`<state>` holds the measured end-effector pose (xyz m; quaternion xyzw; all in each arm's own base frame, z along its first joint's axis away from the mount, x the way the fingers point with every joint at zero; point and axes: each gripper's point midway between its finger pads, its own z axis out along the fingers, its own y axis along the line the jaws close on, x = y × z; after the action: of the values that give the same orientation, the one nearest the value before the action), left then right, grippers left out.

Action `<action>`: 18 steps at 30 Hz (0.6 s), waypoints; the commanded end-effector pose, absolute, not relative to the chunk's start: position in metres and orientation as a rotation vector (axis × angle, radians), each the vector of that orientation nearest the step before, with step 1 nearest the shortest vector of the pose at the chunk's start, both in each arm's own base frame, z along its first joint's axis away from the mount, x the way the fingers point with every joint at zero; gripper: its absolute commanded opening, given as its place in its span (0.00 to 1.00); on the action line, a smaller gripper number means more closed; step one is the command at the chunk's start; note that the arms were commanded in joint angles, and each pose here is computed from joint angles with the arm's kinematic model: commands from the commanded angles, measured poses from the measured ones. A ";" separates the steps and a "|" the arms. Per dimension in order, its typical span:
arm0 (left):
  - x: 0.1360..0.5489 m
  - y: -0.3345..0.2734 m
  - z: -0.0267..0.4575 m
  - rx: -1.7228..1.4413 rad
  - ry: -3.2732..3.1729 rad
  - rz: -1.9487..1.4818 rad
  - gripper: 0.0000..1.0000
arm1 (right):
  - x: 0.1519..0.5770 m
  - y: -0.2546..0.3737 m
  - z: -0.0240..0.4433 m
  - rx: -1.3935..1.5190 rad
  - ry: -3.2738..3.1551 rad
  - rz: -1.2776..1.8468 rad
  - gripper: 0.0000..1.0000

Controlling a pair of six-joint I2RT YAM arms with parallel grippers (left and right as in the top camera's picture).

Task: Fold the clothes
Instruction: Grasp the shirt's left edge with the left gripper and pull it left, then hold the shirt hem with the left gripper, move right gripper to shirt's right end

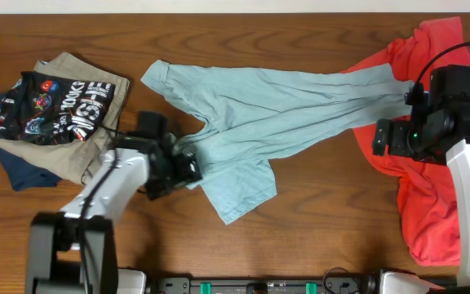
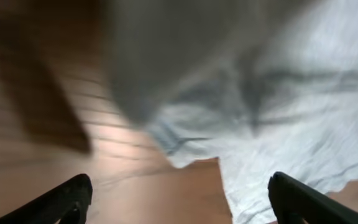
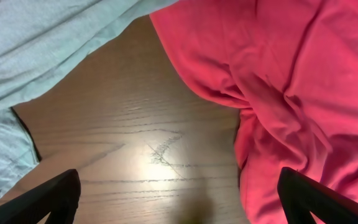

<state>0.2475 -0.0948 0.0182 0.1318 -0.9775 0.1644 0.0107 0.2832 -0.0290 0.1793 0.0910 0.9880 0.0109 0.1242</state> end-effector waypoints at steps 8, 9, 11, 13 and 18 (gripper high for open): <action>0.224 -0.160 -0.017 0.300 -2.992 0.556 0.91 | 0.282 -0.032 0.175 0.285 2.896 0.020 0.99; 0.227 -0.166 -0.020 0.302 -3.003 0.563 0.90 | 0.282 -0.032 0.175 0.285 2.896 0.020 0.99; 0.231 -0.174 -0.024 0.316 -3.009 0.581 0.88 | 0.282 -0.032 0.175 0.285 2.896 0.020 0.99; 0.230 -0.180 -0.029 0.354 -2.998 0.581 0.86 | 0.281 -0.032 0.175 0.285 2.897 0.020 0.99; 0.227 -0.186 -0.033 0.382 -2.984 0.572 0.73 | 0.281 -0.032 0.174 0.285 2.899 0.020 0.99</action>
<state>0.2628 -0.2030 0.0098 0.0915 -0.9652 0.2438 -0.0257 0.2819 -0.0289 0.1780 0.0911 0.9884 0.0108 0.1208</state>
